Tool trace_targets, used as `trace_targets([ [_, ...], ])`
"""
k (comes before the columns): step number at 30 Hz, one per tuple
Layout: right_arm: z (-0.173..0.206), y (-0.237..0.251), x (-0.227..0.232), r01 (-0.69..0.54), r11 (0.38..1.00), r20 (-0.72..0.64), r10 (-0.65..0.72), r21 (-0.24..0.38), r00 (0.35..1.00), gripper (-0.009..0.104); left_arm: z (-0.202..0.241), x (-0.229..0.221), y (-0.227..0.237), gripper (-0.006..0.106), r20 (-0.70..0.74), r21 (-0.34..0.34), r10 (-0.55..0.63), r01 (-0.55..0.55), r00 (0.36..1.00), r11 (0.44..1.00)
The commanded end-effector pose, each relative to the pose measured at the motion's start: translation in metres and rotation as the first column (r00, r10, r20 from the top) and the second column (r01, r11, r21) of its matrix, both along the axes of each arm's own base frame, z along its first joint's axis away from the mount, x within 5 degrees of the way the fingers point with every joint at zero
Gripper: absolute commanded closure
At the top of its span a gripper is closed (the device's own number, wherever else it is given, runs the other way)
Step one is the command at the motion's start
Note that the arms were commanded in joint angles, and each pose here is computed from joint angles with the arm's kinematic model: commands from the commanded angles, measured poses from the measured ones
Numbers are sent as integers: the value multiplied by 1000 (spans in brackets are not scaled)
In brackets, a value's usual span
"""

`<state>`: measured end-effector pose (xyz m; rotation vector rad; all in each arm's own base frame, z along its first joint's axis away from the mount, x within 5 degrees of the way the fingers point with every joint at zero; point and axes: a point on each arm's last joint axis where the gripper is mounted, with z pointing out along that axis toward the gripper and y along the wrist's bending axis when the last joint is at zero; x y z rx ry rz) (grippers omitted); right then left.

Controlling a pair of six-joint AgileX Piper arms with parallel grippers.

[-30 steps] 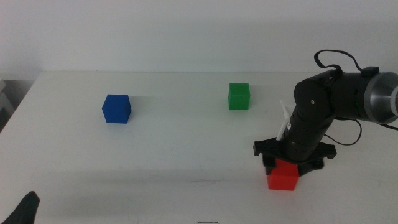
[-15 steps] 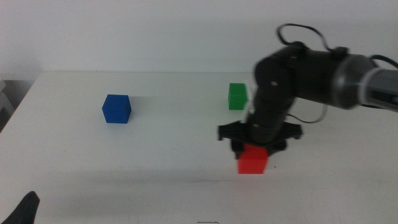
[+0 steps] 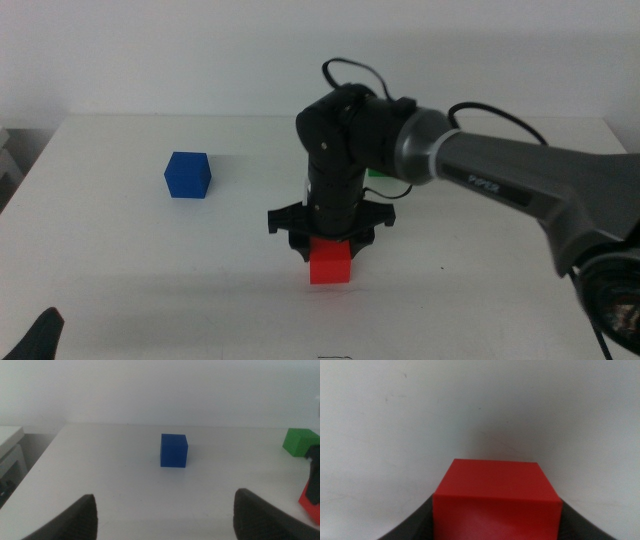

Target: Stack red cubes first, then green, then blue cubes in a specific spot.

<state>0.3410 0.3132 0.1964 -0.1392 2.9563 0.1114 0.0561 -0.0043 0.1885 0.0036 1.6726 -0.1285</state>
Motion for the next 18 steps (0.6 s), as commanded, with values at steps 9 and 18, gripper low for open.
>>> trace_targets([
  [9,21,3,2,23,998,49,-26,54,998,96,9,-1,-1,8,94,-16,-5,7,996,1000],
  [18,21,2,4,75,995,60,-78,63,995,70,9,-1,-1,8,94,-16,-5,7,996,1000],
])
